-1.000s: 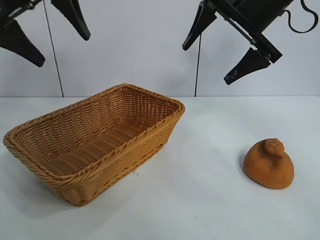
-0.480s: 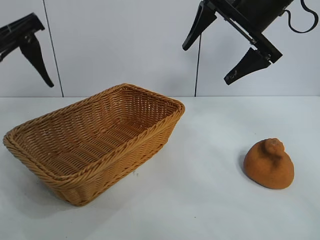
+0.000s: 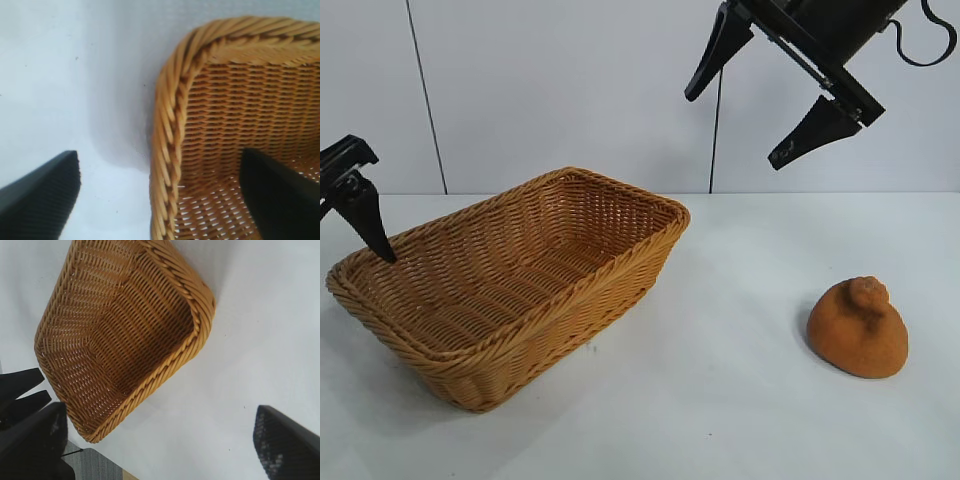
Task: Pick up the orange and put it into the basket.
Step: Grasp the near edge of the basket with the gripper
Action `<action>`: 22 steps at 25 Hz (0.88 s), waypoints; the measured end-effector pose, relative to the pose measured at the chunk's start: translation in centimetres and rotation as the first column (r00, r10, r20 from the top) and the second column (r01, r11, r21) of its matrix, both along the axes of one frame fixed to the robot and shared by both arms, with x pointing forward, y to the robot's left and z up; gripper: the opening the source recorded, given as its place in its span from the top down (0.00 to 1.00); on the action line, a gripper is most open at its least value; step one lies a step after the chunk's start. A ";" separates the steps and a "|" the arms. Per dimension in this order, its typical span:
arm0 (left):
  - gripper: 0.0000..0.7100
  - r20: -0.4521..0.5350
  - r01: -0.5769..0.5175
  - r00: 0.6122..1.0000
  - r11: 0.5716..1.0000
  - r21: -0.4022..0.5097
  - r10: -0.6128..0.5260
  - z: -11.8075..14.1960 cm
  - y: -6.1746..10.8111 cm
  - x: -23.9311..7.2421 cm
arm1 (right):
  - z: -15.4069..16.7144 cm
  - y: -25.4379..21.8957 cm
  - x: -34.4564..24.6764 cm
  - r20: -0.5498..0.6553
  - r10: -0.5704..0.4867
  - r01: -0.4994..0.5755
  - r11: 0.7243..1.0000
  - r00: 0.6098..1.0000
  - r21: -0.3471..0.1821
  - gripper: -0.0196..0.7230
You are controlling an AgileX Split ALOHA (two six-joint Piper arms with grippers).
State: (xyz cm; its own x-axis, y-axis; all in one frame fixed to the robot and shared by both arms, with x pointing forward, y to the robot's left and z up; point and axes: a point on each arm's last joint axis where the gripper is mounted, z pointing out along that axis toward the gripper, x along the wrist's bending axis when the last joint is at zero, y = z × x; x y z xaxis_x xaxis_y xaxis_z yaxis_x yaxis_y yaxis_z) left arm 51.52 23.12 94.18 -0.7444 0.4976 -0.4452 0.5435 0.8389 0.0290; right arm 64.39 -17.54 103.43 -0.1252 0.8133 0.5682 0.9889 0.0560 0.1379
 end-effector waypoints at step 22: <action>0.88 -0.045 0.038 0.998 0.999 0.024 -0.037 -3.2 -0.4 2.2 | 0.0 0.0 0.0 0.000 0.000 0.000 1.000 1.000 0.000 0.04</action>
State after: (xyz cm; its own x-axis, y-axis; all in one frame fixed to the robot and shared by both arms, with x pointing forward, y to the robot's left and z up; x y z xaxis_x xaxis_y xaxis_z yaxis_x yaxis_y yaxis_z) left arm 53.67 22.72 90.94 -0.7440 0.5356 -0.3994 0.5755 0.8175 0.0243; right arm 64.39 -17.54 103.43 -0.1252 0.8133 0.5682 0.9889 0.0560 0.1379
